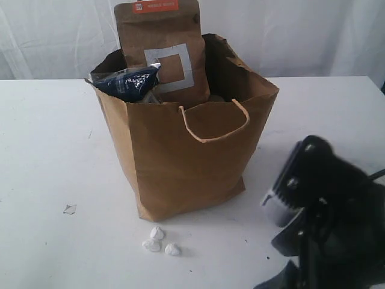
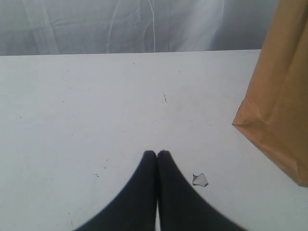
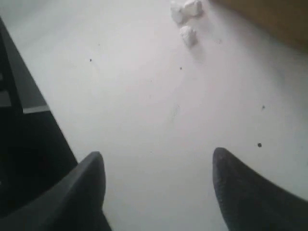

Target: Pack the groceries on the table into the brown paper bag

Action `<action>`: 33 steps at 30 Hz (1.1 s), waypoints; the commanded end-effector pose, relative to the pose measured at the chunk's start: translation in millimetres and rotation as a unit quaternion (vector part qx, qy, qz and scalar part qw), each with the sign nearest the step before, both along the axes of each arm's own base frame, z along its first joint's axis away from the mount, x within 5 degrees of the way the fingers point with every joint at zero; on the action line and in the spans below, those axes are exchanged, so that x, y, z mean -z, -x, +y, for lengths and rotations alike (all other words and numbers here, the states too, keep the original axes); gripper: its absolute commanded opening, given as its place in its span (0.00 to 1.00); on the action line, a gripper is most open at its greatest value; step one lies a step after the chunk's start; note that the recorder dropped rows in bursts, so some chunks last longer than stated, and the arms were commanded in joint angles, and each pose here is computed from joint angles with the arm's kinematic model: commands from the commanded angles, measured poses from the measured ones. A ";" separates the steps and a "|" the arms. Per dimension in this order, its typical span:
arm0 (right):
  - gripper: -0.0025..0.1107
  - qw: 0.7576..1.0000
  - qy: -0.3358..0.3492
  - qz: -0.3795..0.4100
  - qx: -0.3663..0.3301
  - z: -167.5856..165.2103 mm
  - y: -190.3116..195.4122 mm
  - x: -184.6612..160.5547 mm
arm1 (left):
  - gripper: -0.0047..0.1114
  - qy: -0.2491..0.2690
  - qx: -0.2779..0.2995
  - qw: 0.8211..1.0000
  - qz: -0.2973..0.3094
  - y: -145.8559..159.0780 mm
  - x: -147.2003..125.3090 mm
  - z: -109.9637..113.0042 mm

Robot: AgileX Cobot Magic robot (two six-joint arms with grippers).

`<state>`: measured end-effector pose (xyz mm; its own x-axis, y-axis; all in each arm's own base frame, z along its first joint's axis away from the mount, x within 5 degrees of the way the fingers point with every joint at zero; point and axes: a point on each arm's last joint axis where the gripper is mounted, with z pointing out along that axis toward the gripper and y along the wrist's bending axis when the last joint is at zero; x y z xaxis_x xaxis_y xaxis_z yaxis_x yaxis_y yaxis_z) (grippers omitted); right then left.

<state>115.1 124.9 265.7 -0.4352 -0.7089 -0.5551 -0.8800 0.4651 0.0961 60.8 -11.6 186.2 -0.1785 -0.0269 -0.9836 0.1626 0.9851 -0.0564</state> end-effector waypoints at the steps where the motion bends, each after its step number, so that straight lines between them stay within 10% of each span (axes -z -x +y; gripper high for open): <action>1: 0.55 0.996 0.015 -0.038 -0.082 36.7 -7.9 27.1 | 0.04 0.000 -0.001 1.000 0.000 0.3 1.1 0.2; 10: 0.55 0.995 0.057 -0.050 -0.059 87.2 -49.5 93.3 | 0.04 0.000 -0.001 1.000 0.000 0.3 1.1 0.2; 33: 0.52 0.988 0.109 -0.055 -0.099 138.2 -97.0 136.7 | 0.04 0.000 -0.001 1.000 0.000 0.3 1.1 0.2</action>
